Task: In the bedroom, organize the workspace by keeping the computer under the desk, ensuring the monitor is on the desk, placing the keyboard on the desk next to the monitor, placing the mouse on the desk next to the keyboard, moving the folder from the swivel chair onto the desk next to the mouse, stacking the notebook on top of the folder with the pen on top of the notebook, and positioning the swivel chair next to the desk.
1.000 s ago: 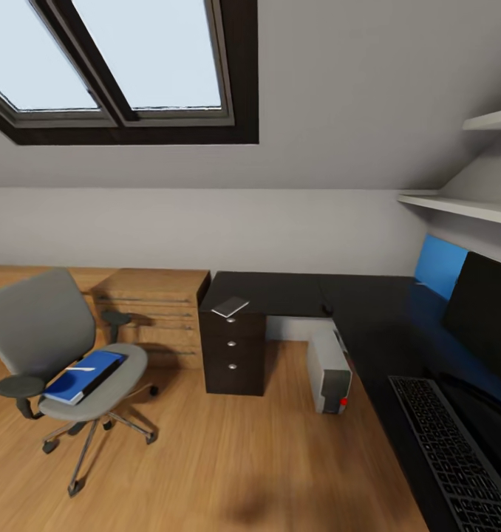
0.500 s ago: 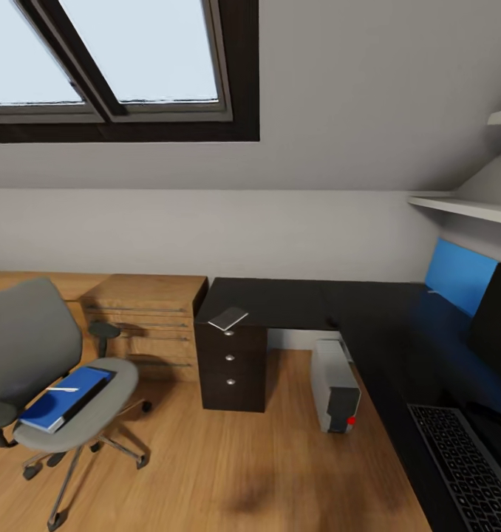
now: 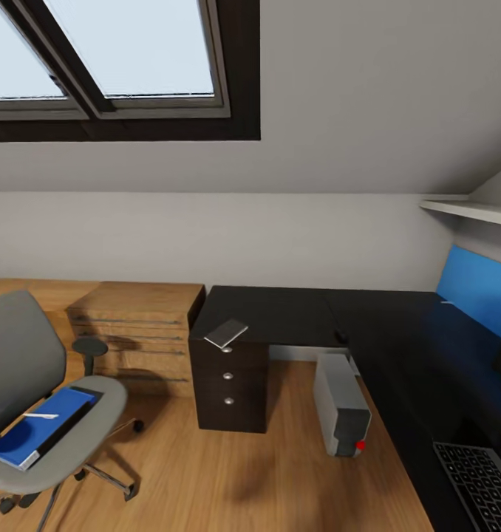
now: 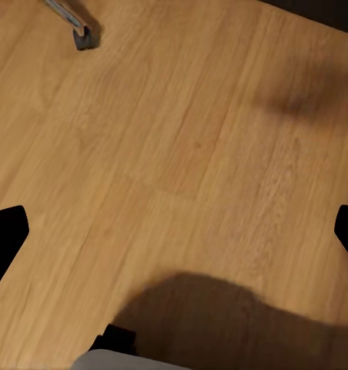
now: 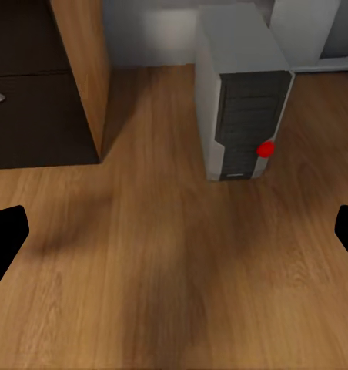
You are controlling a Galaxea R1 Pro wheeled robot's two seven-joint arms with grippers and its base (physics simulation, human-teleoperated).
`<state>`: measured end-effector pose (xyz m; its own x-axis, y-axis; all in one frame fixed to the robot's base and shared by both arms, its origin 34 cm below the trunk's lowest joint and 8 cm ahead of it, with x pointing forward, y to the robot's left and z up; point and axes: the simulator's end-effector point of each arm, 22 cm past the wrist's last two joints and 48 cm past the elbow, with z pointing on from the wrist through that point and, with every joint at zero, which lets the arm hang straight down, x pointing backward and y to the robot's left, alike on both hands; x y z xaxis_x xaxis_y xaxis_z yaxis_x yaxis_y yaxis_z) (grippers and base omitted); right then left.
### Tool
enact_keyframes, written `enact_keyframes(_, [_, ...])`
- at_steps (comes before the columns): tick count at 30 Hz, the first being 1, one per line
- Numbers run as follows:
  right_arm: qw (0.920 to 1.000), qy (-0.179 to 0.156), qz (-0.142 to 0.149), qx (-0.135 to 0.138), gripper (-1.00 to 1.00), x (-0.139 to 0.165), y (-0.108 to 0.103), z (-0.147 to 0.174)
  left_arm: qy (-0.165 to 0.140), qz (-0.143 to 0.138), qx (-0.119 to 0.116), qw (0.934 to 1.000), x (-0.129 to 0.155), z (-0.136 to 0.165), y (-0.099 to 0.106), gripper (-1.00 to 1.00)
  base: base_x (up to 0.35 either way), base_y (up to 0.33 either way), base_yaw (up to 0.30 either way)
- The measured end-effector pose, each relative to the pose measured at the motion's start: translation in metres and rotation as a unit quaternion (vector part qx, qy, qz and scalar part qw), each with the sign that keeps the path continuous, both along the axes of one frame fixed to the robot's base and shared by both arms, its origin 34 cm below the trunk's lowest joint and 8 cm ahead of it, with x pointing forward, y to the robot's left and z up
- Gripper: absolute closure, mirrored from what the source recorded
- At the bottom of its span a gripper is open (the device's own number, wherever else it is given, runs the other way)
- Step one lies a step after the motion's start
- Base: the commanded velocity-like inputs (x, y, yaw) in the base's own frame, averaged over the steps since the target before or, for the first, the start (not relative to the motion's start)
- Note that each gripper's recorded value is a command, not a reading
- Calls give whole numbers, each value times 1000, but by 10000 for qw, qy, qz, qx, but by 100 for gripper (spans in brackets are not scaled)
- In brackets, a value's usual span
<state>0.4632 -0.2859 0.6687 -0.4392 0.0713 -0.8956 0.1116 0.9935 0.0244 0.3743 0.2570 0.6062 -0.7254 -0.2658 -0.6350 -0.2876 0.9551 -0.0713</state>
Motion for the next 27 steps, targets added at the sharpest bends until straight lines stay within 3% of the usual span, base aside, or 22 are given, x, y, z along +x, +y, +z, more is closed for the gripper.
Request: enact_keyframes(27, [10000,18,-6,-2,-100,-4,-1,25,50,12,7,10000,-8,23,-1,-100,12,-2,0])
